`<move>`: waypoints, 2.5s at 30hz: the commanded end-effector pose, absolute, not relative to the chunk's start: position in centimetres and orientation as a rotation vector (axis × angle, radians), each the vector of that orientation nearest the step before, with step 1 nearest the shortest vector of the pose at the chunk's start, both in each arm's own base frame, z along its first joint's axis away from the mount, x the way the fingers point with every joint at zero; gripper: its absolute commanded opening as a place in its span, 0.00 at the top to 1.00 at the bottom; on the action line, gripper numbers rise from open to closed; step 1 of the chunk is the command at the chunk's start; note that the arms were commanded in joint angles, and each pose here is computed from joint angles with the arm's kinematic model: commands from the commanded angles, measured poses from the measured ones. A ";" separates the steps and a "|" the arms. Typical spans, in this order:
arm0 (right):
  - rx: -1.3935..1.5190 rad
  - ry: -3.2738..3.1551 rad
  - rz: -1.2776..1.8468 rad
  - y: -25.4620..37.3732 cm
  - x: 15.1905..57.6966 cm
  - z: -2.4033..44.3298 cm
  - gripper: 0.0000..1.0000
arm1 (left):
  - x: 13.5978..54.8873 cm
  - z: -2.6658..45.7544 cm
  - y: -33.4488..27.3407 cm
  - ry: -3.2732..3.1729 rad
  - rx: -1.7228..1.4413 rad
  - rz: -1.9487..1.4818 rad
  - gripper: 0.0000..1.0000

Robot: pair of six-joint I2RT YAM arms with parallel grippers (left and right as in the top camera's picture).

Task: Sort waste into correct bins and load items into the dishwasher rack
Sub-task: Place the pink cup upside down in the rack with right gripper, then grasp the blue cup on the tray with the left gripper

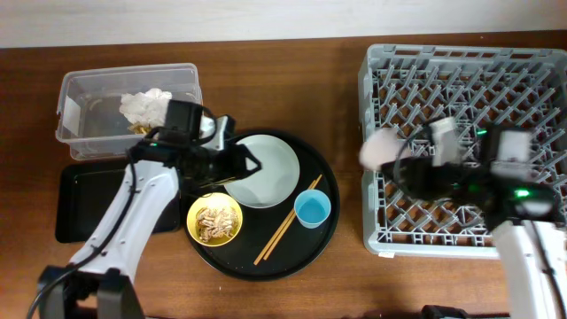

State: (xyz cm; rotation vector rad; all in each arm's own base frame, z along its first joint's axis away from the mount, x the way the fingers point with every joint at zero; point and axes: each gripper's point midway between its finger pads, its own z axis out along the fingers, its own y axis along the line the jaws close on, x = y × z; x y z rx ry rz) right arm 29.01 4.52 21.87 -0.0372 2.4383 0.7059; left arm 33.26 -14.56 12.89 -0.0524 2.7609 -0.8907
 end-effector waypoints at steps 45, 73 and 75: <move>0.480 2.689 0.410 -4.0 29.0 20.1 0.14 | 31.7 15.0 -19.1 2.636 0.324 -0.524 0.34; 0.169 2.780 0.297 0.8 29.1 19.5 0.02 | 29.9 7.3 -25.2 2.849 0.438 -0.696 0.99; 0.168 2.778 0.297 0.8 29.1 19.5 0.02 | 30.5 9.4 -25.2 2.806 0.405 -0.844 1.00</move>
